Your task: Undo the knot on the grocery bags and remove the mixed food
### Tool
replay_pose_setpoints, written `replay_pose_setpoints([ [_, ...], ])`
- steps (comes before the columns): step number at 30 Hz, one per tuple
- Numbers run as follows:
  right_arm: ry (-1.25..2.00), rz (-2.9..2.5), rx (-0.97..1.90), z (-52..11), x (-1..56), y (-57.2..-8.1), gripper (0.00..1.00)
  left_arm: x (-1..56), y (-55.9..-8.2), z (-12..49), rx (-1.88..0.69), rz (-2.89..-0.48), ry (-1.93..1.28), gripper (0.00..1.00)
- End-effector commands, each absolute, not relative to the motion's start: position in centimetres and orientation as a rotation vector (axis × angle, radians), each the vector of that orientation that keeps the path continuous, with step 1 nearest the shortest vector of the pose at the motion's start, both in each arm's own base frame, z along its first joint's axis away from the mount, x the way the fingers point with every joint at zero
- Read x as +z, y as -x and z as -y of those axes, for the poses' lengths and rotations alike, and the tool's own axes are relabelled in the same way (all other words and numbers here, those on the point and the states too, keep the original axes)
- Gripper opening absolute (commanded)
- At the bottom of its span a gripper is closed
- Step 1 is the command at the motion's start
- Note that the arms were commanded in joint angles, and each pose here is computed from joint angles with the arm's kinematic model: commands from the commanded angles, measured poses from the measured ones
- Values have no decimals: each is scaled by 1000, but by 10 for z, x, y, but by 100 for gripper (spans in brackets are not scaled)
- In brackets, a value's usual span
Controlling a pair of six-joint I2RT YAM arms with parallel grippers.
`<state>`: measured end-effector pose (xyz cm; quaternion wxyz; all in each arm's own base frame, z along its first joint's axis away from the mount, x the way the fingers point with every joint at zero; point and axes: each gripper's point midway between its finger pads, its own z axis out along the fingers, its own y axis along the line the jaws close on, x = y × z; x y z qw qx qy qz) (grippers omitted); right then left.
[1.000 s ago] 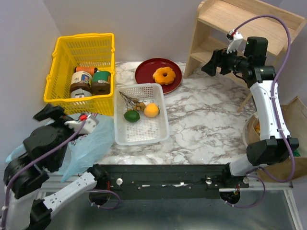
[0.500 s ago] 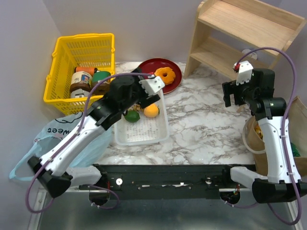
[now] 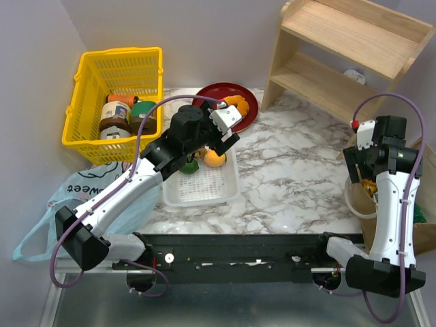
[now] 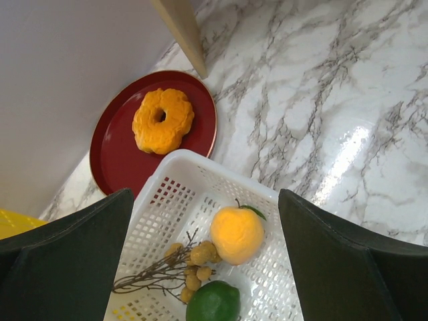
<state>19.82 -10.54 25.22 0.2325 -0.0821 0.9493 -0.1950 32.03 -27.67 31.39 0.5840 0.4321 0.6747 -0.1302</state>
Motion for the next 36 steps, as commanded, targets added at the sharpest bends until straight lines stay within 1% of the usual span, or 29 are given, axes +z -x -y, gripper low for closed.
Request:
replay_pose_setpoints([
  [1, 351, -2947, -391, 86, 198, -124, 82, 333, -323, 281, -356, -1514, -945, 99],
  [2, 388, -2956, -347, 82, 190, -125, 63, 332, -324, 281, -356, -1514, -942, 99],
  [3, 424, -2960, -275, 75, 183, -127, 49, 332, -325, 281, -357, -1516, -938, 99],
  [4, 459, -2983, -248, 74, 174, -125, 39, 332, -326, 281, -355, -1512, -939, 99],
  [5, 531, -2988, -244, 75, 170, -126, 20, 334, -325, 280, -350, -1509, -938, 99],
  [8, 669, -2970, -148, 67, 173, -128, 3, 332, -327, 275, -312, -1508, -940, 99],
  [10, 741, -2890, -64, 49, 181, -130, 1, 329, -328, 270, -285, -1511, -942, 99],
  [12, 922, -2746, -80, 37, 195, -135, 1, 329, -329, 268, -272, -1505, -944, 99],
  [13, 1096, -2655, -53, 19, 197, -139, 0, 328, -330, 268, -267, -1505, -944, 99],
  [15, 1296, -2491, -8, -3, 207, -142, 0, 326, -332, 267, -263, -1512, -938, 99],
  [16, 1418, -2374, 86, -26, 212, -142, 0, 328, -333, 267, -263, -1512, -932, 99],
  [18, 1538, -2236, 190, -53, 223, -146, 0, 327, -337, 265, -264, -1518, -925, 99],
  [19, 1613, -2145, 302, -79, 233, -149, 0, 329, -338, 264, -259, -1516, -921, 99],
  [22, 1695, -2012, 477, -125, 258, -153, 2, 332, -345, 261, -241, -1514, -915, 99],
  [24, 1763, -2021, 558, -150, 254, -164, 2, 333, -352, 254, -221, -1521, -891, 99],
  [25, 1819, -1982, 559, -163, 256, -167, 2, 335, -355, 252, -222, -1526, -868, 99],
  [27, 1805, -2003, 529, -185, 252, -193, 2, 337, -360, 245, -215, -1538, -827, 99],
  [30, 1814, -2037, 528, -199, 243, -209, 3, 344, -369, 226, -199, -1571, -714, 99],
  [32, 1809, -2040, 575, -204, 242, -204, 3, 349, -377, 211, -175, -1588, -635, 99],
  [34, 1852, -2034, 598, -201, 235, -184, 4, 349, -379, 208, -176, -1596, -619, 99],
  [35, 1890, -2016, 587, -197, 231, -176, 7, 356, -378, 213, -202, -1576, -648, 99],
  [36, 1942, -2046, 592, -187, 215, -161, 9, 351, -382, 218, -212, -1588, -667, 99],
])
